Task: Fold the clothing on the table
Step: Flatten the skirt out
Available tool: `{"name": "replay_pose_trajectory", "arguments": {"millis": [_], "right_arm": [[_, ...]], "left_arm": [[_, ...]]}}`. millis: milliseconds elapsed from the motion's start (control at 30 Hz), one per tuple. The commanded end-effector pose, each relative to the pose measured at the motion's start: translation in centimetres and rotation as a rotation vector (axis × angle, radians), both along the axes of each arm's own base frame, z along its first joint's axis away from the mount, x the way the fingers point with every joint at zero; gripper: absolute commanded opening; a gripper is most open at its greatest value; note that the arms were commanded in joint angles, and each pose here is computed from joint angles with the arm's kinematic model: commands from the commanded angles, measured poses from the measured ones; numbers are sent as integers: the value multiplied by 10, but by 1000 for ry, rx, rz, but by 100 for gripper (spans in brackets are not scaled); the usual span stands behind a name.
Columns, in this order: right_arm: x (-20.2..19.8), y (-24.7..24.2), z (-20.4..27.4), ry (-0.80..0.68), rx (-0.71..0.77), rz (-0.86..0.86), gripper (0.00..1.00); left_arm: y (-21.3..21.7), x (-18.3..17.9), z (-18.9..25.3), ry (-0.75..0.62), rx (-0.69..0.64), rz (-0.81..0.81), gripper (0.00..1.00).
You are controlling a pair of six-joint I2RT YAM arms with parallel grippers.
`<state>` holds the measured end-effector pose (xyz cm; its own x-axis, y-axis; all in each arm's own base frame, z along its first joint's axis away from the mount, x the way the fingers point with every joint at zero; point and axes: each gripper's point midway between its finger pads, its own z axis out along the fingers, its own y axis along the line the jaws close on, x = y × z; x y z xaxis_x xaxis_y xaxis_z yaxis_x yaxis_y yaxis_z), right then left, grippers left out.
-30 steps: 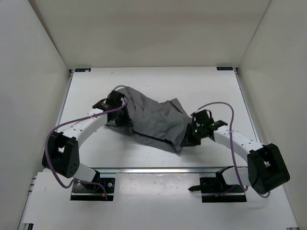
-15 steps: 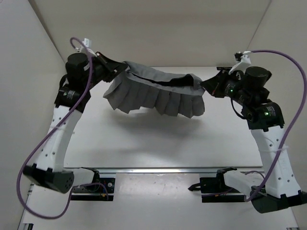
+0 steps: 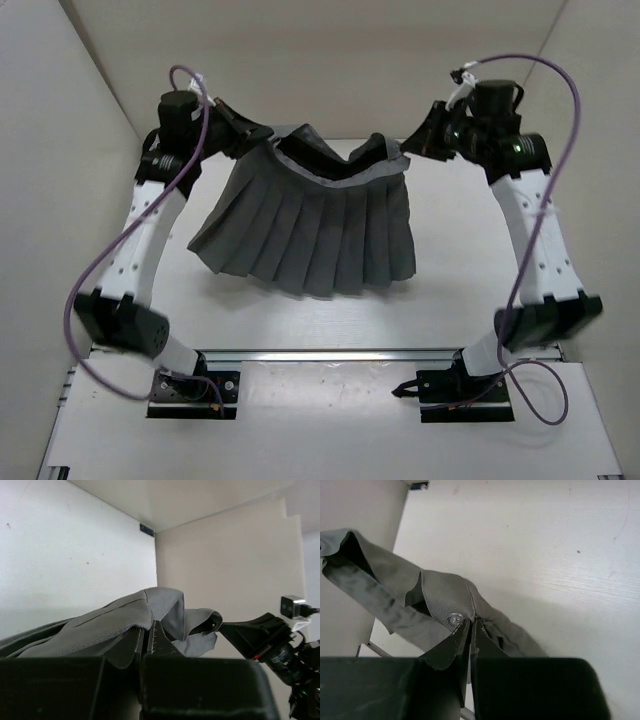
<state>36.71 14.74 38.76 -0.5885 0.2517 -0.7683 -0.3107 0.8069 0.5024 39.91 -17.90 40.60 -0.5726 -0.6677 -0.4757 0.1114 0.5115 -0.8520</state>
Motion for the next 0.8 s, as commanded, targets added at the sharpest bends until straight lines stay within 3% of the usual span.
{"name": "replay_pose_trajectory", "arguments": {"millis": [0,33,133,267,367,400,467,500,533,567,633,700,767], "right_arm": [[19,-1,60,-152,-8,5,0],[21,-5,71,-173,-5,-9,0],[29,-15,80,-168,28,-24,0],[29,-17,12,-1,29,-3,0],[15,-16,-63,175,-7,5,0],[3,-16,-91,233,-22,5,0],[-23,-16,-140,334,-48,-2,0],[-43,-18,-173,399,-69,-5,0],[-64,-24,-200,462,-91,-22,0],[-85,-30,-232,546,-114,-34,2],[-107,-40,-253,578,-138,-47,39],[-126,-50,-272,615,-158,-74,55],[-142,-50,-287,631,-157,-76,63]], "left_arm": [[-6,21,44,-92,-20,-57,0],[-1,22,68,-144,-27,-50,0],[2,31,72,-141,-14,-52,0],[4,25,17,-54,17,-71,0],[-1,0,-93,140,91,-99,0],[-1,-12,-104,135,129,-108,0],[2,-54,-202,329,212,-130,0],[5,-69,-219,340,264,-137,5],[10,-101,-262,441,306,-160,20],[18,-126,-300,511,365,-173,26],[34,-163,-336,589,419,-186,36],[47,-180,-353,617,434,-180,43],[50,-191,-360,621,465,-187,44]]}}
